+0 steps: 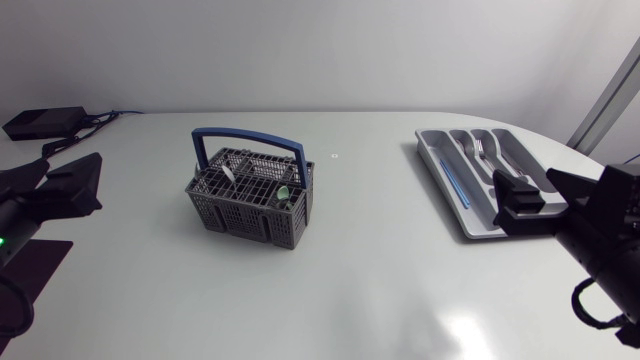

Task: Unload the cutlery basket into the drawer organizer.

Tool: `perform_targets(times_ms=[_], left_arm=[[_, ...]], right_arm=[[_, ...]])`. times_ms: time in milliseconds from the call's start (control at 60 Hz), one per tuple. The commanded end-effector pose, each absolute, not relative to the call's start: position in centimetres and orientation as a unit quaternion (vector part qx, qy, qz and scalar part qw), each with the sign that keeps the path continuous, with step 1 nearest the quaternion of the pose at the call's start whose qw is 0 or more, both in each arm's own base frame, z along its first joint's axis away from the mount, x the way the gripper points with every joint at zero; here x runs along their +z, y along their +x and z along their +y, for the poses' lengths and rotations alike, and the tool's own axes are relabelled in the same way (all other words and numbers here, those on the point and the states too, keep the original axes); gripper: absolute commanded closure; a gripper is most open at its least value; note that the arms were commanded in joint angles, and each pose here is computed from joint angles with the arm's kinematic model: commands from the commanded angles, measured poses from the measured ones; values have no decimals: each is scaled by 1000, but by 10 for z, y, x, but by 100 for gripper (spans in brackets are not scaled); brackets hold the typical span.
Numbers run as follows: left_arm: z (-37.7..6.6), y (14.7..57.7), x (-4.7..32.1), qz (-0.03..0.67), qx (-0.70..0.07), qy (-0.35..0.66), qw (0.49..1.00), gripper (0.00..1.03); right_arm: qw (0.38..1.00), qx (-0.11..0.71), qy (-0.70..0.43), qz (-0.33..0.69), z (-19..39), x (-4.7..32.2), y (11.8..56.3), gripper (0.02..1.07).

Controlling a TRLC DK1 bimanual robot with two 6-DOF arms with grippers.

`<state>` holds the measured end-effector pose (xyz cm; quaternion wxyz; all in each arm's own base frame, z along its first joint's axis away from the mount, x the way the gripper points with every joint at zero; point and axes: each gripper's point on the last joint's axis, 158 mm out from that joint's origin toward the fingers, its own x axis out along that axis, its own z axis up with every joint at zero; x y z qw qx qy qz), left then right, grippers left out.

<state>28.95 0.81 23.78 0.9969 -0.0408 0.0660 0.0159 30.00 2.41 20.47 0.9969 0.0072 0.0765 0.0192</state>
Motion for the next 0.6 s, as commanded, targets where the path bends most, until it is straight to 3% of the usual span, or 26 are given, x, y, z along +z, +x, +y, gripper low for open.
perform_targets(times_ms=[0, 200, 417, 583], left_arm=[[5, 302, 247, 78, 18, -43, 996, 6], [-7, 322, 249, 112, 11, -42, 993, 8], [-20, 343, 227, 183, 7, -44, 982, 8], [-33, 348, 219, 198, -7, -44, 979, 8]], right_arm=[[996, 20, 9, 84, 30, 214, 312, 6], [992, 37, -3, 122, 52, 216, 330, 6], [983, 58, -9, 174, 80, 209, 349, 7], [973, 71, 24, 219, 104, 204, 356, 7]])
